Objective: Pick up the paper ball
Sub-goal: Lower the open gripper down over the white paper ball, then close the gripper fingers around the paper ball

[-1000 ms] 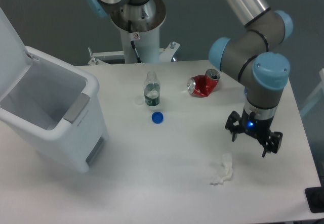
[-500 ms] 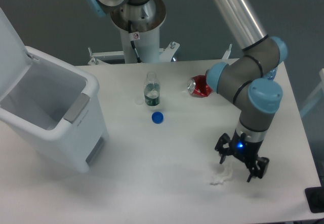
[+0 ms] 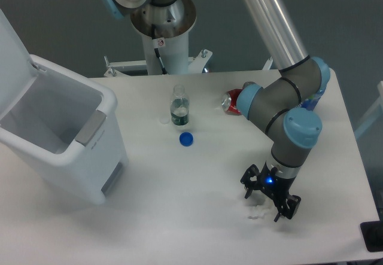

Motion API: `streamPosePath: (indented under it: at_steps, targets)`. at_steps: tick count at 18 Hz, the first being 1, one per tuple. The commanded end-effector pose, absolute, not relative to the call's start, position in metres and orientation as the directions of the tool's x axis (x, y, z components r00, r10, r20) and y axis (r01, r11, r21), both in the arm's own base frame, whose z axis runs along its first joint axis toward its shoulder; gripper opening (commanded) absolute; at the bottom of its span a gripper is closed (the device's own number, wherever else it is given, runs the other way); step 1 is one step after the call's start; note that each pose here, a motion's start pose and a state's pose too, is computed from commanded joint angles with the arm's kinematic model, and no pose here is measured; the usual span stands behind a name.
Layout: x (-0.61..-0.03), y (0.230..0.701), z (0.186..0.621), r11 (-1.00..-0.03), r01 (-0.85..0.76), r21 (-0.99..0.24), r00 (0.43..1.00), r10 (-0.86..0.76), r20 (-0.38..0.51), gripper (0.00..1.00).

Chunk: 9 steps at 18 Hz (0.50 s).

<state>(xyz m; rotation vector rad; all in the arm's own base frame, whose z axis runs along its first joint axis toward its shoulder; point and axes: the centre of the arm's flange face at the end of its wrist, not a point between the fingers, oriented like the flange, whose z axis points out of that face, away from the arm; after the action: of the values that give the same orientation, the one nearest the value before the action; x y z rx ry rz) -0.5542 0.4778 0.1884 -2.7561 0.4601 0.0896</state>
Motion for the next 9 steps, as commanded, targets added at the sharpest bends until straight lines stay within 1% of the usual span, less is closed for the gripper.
streamPosePath:
  at_steps: [6,9]
  targets:
    - [-0.5575,0.4789,0.1922,-0.889,-0.329,-0.319,0.944,-0.305,-0.126,1.00]
    - [-0.5606,0.4730,0.1886,-0.910,-0.328,-0.254,0.944,-0.302,-0.135,1.00]
